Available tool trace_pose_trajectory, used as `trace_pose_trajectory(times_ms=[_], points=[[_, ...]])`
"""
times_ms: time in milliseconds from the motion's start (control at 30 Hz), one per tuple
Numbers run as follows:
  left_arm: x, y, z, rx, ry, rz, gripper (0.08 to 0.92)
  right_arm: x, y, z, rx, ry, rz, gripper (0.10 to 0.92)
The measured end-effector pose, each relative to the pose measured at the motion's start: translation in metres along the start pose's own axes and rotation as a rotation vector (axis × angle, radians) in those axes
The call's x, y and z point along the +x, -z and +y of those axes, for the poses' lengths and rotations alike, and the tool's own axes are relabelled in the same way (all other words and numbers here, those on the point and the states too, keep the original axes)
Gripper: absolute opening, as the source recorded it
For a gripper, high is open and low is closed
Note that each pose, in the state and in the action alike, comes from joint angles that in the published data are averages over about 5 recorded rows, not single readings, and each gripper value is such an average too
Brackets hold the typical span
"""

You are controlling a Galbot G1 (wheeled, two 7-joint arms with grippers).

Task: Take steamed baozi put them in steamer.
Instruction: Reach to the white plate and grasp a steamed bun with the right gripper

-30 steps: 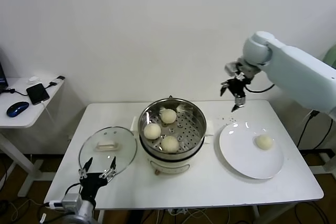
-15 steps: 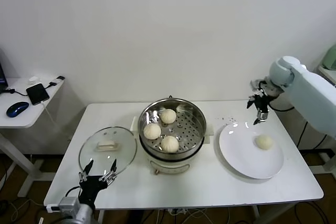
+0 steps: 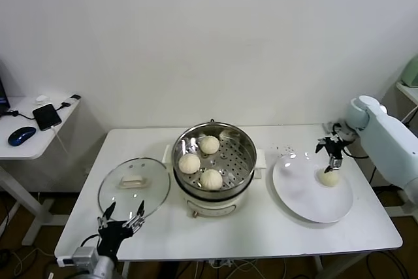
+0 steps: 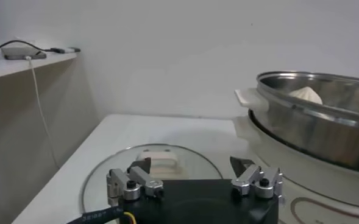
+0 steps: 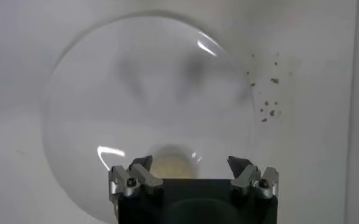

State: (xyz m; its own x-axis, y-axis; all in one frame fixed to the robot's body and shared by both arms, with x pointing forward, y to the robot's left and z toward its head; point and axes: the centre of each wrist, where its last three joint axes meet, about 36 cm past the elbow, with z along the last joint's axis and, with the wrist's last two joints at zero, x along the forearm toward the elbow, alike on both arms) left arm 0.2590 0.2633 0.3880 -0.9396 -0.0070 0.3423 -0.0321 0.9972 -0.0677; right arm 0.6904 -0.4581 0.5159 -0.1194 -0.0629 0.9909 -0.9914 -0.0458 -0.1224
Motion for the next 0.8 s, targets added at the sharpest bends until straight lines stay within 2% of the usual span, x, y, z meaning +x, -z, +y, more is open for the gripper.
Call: trace_pose_trajectory(times_ms=[800], points=[[0.003,0.0,0.001,0.013,-0.002,0.003,0.823,-0.042,-0.026,0.017,-0.016,0.004,0.035,0.823]])
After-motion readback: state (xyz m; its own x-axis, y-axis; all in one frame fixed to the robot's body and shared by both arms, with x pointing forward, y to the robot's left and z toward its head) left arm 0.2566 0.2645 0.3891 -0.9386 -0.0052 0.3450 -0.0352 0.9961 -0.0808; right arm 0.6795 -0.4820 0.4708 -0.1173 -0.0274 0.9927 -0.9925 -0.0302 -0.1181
